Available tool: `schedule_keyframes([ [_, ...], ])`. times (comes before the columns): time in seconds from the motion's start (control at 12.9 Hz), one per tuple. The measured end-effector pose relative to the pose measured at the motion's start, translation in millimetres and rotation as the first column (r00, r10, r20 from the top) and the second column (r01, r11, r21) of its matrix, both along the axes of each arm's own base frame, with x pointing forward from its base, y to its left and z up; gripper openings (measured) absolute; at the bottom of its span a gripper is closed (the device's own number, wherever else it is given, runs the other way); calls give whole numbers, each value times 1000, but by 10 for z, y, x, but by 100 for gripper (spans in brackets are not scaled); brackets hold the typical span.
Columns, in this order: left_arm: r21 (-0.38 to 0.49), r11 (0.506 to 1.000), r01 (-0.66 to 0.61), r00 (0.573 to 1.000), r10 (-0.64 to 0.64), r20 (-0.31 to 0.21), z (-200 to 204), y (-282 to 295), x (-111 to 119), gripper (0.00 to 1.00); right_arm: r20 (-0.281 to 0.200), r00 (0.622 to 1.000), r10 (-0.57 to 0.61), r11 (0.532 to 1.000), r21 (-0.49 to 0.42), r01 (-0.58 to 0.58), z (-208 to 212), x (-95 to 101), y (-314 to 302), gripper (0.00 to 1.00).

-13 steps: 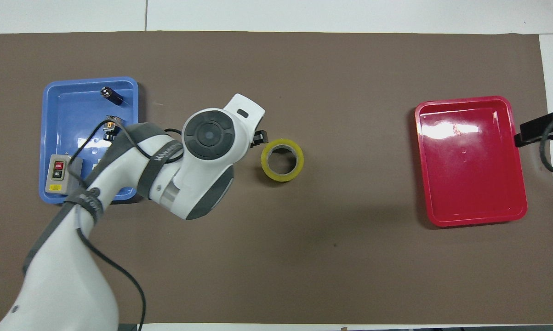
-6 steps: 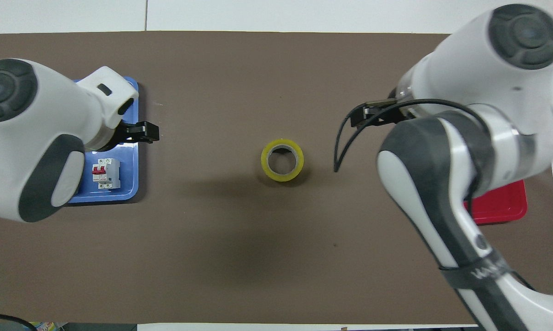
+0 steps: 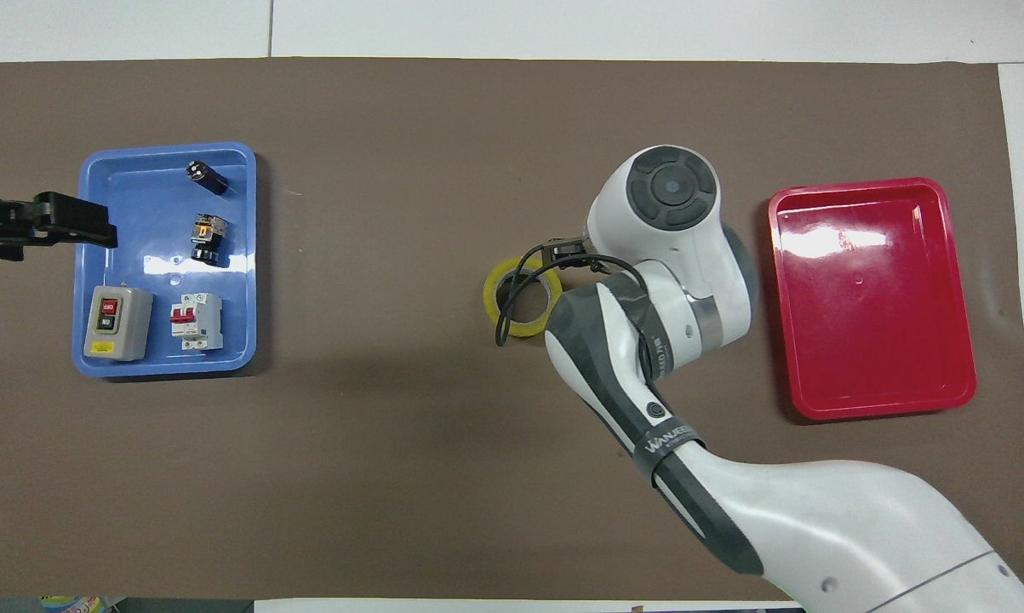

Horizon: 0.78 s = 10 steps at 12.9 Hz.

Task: Place and move tape with both arms
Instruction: 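Withdraw the left gripper while the right gripper reaches the yellow tape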

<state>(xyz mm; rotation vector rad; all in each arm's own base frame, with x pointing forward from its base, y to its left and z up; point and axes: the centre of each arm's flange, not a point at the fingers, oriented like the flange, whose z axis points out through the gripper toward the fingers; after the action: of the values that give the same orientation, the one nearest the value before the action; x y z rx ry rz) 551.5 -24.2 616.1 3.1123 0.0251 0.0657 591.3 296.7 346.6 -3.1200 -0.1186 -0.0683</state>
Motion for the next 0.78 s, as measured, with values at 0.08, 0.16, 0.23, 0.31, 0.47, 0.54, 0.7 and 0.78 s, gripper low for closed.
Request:
schedule_keyframes([
  [0.08,1,1000,11,1000,-11,-21,57,76,-37,100,-7,1000,3,1000,-5,-3,-79,-35,81,100],
  [0.16,1,1000,17,999,-16,-42,66,100,-74,100,-10,1000,5,1000,-6,-5,-101,-53,113,100],
  [0.23,1,1000,20,998,-20,-56,60,96,-98,100,-12,1000,2,1000,-4,-2,-101,-57,114,100],
  [0.31,1,1000,22,998,-22,-61,51,87,-102,100,-17,1000,-11,1000,5,11,-117,-65,107,100],
  [0.47,1,1000,25,997,-25,-72,34,77,-114,100,-32,999,-20,1000,21,21,-168,-116,144,100],
  [0.54,1,999,32,997,-32,-75,32,74,-118,100,-39,999,-17,1000,23,18,-208,-164,184,100],
  [0.7,0,999,44,996,-44,-75,32,62,-118,100,-49,999,-14,1000,25,15,-280,-245,244,100],
  [0.78,0,999,44,996,-43,-75,32,66,-118,100,-46,999,-17,999,27,19,-290,-256,251,100],
])
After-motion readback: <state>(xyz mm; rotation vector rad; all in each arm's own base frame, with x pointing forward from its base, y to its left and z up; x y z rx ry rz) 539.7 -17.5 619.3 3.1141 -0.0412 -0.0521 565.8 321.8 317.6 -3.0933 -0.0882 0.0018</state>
